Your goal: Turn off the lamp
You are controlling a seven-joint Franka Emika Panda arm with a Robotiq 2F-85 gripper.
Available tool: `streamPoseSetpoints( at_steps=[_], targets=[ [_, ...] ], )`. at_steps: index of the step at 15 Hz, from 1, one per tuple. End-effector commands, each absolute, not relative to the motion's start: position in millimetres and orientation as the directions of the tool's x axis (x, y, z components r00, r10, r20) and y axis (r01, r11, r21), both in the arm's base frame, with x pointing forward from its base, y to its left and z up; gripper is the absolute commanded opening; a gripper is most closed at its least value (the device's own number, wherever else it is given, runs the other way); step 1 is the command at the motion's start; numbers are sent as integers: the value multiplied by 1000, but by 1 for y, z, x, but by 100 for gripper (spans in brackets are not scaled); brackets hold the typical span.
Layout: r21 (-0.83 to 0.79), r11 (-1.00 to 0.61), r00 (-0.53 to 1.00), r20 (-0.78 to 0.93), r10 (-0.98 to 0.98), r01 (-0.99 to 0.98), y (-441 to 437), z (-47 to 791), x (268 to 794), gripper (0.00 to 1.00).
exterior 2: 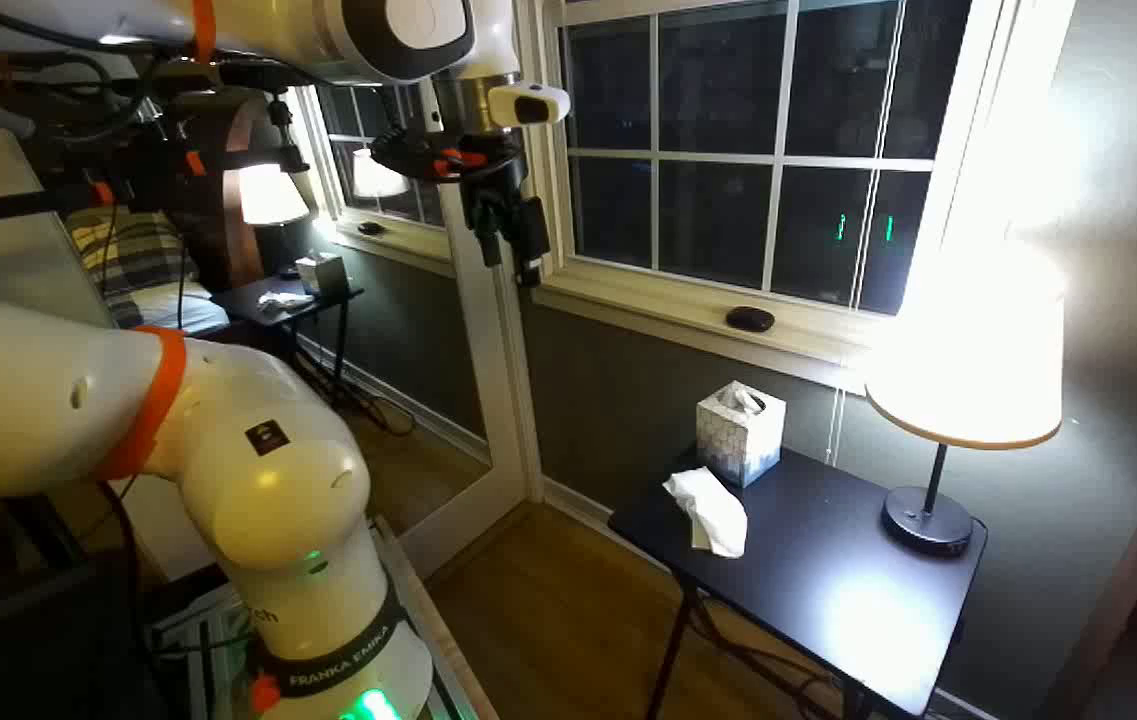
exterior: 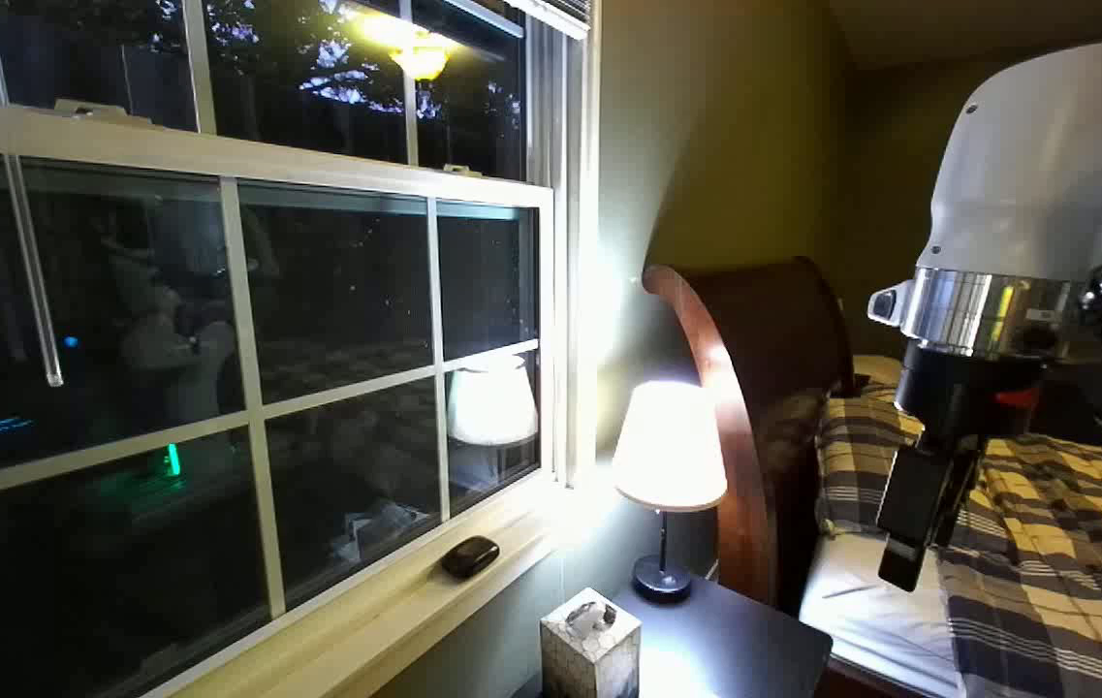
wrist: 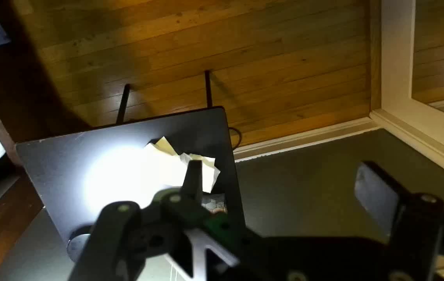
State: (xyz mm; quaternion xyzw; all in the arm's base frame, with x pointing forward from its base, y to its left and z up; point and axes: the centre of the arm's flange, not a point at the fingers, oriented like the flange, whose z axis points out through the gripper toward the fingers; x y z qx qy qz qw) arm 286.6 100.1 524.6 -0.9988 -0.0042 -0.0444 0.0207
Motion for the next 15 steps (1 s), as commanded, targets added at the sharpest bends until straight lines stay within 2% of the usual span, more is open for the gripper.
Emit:
streamPoseSetpoints(
  at_steps=[1,15],
  targets=[
    [-41,-999,996,89,6,10,100,525,287,100],
    [-42,-999,996,87,-6,-3,96,524,293,100]
  ],
)
